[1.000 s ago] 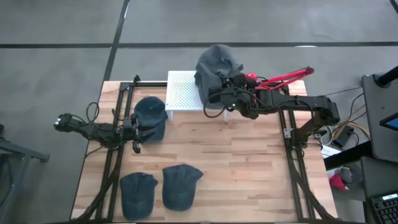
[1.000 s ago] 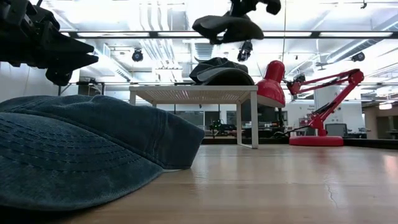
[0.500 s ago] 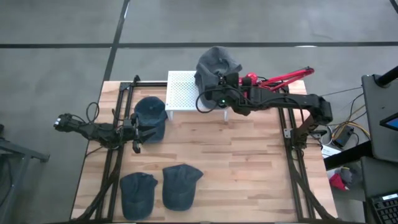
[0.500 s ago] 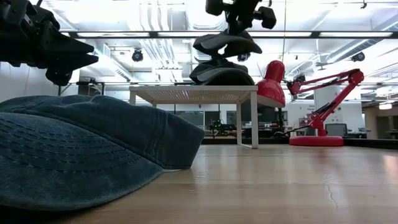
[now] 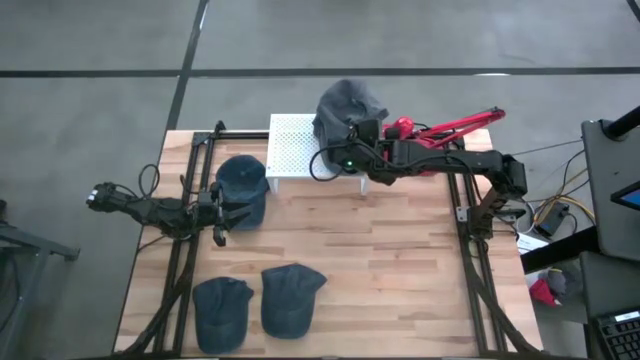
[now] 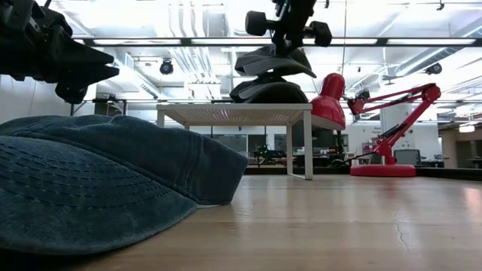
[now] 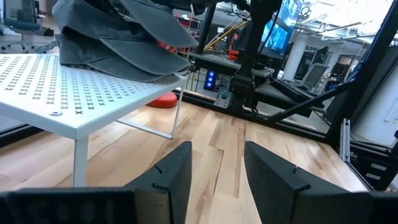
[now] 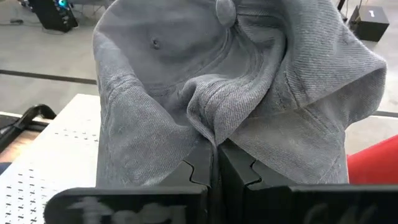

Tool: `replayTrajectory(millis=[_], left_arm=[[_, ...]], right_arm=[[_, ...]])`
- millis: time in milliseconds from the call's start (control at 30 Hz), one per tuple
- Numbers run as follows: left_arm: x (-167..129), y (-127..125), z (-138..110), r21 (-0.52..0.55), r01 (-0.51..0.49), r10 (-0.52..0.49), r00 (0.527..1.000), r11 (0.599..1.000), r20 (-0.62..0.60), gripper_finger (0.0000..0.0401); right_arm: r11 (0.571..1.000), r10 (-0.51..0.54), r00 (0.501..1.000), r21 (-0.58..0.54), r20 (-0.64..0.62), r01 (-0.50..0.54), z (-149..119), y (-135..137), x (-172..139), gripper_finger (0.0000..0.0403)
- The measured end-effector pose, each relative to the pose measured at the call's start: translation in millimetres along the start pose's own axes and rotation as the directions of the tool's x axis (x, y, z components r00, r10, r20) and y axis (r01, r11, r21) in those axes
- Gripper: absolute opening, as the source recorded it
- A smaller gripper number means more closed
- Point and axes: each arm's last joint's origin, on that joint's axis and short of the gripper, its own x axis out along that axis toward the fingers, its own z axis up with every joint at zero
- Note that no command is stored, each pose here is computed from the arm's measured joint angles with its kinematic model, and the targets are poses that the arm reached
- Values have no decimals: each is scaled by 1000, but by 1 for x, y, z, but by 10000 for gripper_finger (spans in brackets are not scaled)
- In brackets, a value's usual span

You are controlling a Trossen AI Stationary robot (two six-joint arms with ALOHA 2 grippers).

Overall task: Pick & Place hat
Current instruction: Stack the gray cap on top of the gray caps on the shelf

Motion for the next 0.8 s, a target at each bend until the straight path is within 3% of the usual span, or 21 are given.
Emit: replayTrajectory(millis=[800], left_arm=[[0,0,0,0,0,0,1000,1000,0,149]], right_arm=[[999,15,998,30,-60,-13,3,-5,9,106]])
